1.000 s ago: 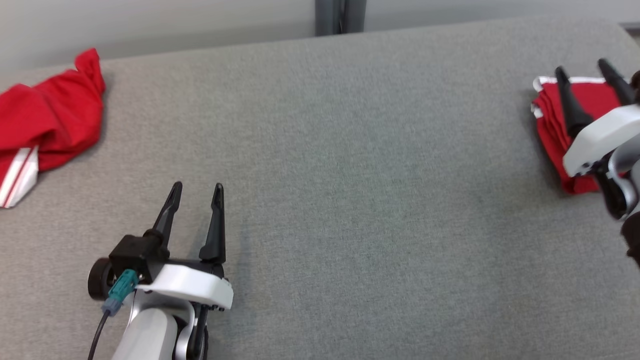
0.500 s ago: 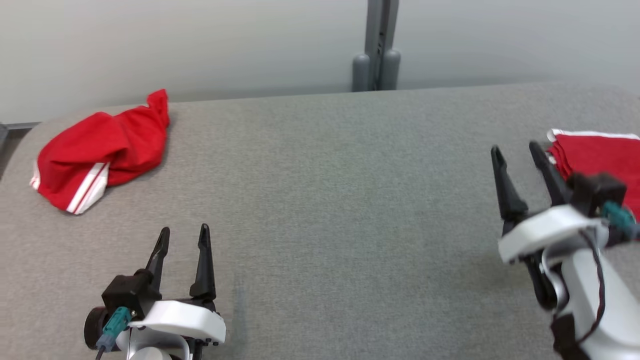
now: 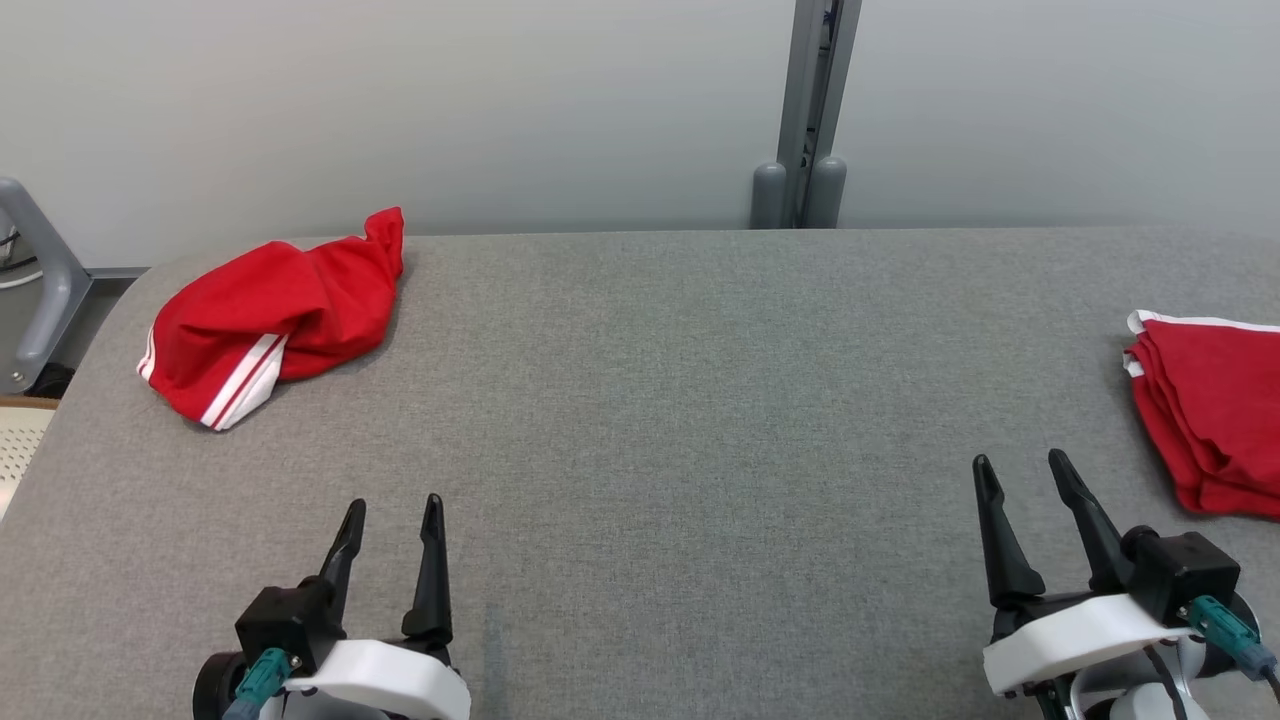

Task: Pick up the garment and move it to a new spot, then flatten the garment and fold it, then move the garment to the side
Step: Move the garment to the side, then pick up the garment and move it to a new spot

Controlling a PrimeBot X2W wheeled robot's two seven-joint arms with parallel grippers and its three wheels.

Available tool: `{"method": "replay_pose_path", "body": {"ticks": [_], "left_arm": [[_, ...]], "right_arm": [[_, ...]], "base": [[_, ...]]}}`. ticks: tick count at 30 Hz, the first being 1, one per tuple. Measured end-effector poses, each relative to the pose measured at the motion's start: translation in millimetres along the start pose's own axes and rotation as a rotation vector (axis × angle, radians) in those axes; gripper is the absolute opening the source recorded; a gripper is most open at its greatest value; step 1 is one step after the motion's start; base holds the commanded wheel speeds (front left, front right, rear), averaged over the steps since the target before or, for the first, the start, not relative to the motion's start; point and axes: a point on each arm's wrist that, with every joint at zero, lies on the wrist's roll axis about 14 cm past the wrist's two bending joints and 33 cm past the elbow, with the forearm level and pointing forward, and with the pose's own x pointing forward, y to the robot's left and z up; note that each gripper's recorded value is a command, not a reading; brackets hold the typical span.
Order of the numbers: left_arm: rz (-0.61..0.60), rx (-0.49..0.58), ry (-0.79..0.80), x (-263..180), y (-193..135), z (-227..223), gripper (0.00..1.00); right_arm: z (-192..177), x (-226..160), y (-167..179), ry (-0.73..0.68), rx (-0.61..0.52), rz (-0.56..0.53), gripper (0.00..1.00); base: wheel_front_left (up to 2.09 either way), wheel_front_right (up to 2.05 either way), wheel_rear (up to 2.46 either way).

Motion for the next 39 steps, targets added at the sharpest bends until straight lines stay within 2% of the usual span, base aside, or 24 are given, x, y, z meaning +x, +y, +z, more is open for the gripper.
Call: {"method": "replay_pose_path", "body": {"ticks": [15,24,31,39], "left_arm": [[-0.004,0.004,0.022,0.0,-3.2,-7.0,1.00],[0.025,0.004,0.006,-3.7,6.2,-1.6,1.00],[0.123,0.003,-0.037,-16.1,38.4,12.3,1.00],[0.277,0.005,-0.070,-49.9,85.6,21.8,1.00]], "right_arm": [[-2.0,-5.9,-2.2,0.014,0.025,-0.012,1.00],[-6.3,-3.6,5.9,0.026,0.028,0.012,1.00],[-13.0,10.3,38.5,0.044,0.034,0.110,1.00],[-23.5,33.1,99.6,0.073,0.038,0.287,1.00]], "base": [[0.00,0.00,0.00],[0.00,0.00,0.00],[0.00,0.00,0.00],[0.00,0.00,0.00]]}}
